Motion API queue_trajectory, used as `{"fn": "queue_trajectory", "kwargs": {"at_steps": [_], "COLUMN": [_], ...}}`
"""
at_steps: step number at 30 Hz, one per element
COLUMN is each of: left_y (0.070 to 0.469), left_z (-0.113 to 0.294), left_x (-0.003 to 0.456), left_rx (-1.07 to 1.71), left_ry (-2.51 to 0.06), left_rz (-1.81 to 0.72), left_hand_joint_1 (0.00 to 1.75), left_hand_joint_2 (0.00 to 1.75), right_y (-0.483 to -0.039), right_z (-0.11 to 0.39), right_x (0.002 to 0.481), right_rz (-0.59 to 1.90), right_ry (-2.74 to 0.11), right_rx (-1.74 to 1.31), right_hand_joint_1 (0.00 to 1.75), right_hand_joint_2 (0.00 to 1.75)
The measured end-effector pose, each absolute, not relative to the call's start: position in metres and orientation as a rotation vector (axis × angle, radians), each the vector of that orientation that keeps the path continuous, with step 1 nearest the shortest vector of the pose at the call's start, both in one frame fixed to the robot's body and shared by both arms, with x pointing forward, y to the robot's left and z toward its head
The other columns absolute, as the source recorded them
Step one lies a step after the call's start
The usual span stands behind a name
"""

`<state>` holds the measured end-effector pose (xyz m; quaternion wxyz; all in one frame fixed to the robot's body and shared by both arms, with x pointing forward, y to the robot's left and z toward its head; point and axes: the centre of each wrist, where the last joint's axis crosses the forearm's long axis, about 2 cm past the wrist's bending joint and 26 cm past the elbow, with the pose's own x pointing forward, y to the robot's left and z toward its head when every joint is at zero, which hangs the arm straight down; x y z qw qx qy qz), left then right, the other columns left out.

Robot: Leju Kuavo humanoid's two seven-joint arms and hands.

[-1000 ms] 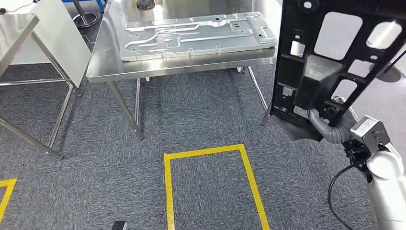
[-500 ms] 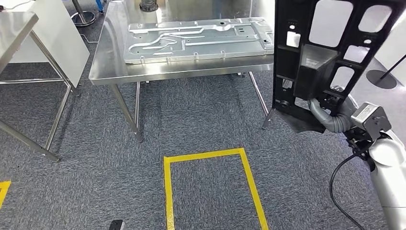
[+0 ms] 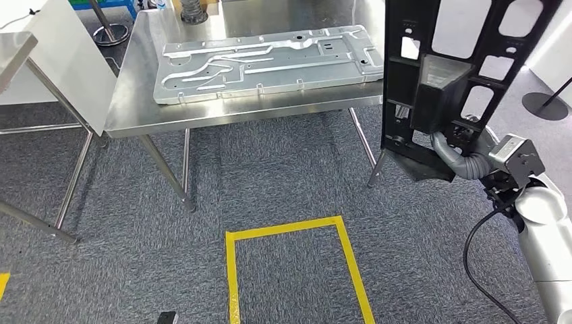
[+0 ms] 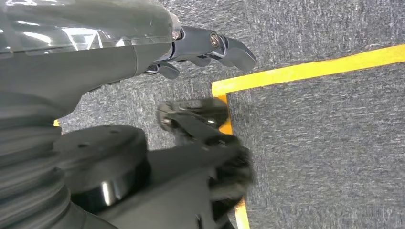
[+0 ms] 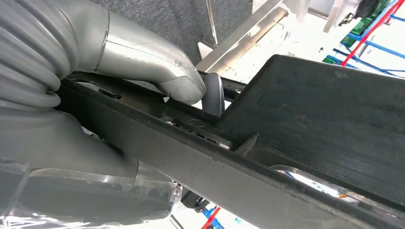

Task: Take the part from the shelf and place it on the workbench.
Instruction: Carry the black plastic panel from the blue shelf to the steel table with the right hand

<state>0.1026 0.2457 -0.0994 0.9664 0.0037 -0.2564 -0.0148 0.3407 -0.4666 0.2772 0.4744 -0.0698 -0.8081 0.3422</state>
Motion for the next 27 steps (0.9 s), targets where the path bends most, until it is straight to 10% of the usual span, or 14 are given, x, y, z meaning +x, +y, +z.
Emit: {"fn": "queue_trajectory", "kwargs": {"at_steps": [27], "left_y": [0.2456], "left_z": [-0.0985], "left_x": [0.1063], "left_rx": [0.002], "left_ry": [-0.524], "left_rz": [-0.041], "left_hand_joint_1": [0.0], "left_hand_joint_2": [1.75], "right_y": [-0.4744], "right_z": [0.2787], "right_x": [0.3411], "right_rz": [0.82], "right_ry": [-1.968], "right_rx": [-0.17], "right_hand_joint_1": [1.75], "right_hand_joint_2": [1.75]}}
